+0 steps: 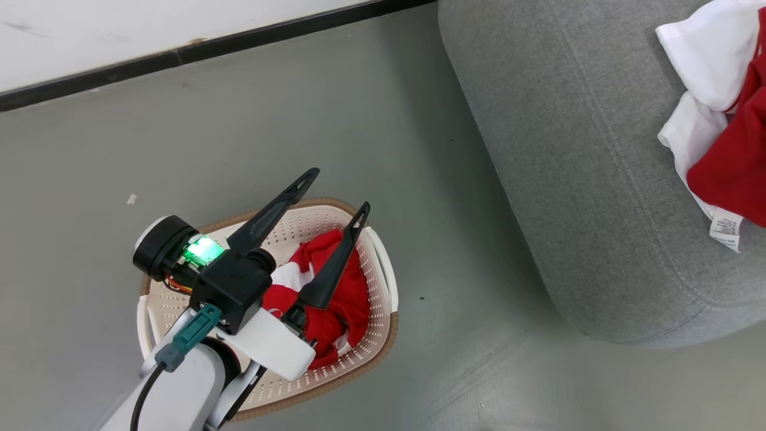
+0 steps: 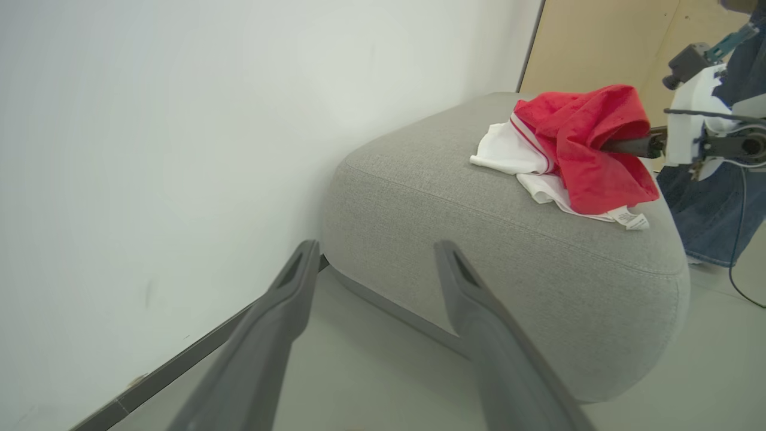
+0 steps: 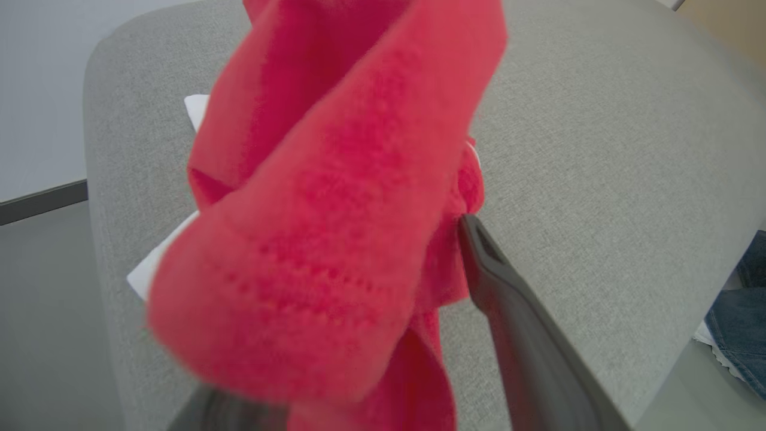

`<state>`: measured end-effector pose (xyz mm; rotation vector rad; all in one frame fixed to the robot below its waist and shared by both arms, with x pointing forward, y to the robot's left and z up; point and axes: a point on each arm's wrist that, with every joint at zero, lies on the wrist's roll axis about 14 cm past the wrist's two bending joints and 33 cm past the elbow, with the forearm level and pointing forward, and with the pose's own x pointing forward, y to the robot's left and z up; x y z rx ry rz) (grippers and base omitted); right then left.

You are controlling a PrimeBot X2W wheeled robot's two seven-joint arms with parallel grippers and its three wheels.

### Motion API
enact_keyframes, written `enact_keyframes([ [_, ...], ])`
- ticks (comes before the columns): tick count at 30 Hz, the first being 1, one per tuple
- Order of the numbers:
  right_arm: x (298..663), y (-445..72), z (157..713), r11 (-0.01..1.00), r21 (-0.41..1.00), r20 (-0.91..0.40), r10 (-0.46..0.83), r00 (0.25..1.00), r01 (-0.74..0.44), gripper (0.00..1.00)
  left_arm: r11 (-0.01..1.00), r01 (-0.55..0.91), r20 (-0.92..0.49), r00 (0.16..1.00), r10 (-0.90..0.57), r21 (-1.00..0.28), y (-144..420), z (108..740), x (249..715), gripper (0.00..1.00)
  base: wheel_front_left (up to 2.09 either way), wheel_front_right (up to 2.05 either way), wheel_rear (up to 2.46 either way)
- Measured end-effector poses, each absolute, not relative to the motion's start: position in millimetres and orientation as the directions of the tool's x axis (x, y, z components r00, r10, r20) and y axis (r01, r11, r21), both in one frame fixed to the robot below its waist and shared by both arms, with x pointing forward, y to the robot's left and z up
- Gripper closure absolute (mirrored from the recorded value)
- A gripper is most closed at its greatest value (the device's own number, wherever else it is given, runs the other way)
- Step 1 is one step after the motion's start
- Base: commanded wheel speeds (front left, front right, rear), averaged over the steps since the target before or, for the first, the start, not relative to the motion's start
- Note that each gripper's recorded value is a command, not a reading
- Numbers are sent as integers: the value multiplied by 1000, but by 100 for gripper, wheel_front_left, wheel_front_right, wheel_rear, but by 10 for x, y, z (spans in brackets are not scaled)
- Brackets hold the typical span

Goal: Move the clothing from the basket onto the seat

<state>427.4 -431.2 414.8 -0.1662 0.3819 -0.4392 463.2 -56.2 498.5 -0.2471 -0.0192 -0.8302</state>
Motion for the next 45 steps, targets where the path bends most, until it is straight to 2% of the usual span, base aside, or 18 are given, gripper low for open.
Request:
enact_keyframes([
  [16, 3986, -3970, 4275, 926, -194, -274, -369, 888, 325, 0, 615, 761, 184, 648, -739, -206, -728, 5180, 4609, 0, 0, 0, 0],
  [24, 3725, -4027, 4530, 919, -214, -210, -375, 903, 331, 0, 616, 762, 222, 648, -729, -199, -752, 5320, 4569, 0, 0, 0, 0],
  [29, 3736, -3878, 4746, 932, -206, -142, -330, 933, 298, 0, 628, 753, 242, 658, -713, -196, -734, 5402, 4541, 0, 0, 0, 0],
  [36, 3886, -3623, 5199, 951, -202, -1, -240, 971, 235, 0, 680, 705, 262, 707, -657, -200, -587, 5501, 4549, 0, 0, 0, 0],
  [45, 4135, -3027, 5563, 972, -218, 117, -58, 991, 83, 0, 817, 541, 196, 839, -508, -200, -54, 5362, 4619, 0, 0, 0, 0],
])
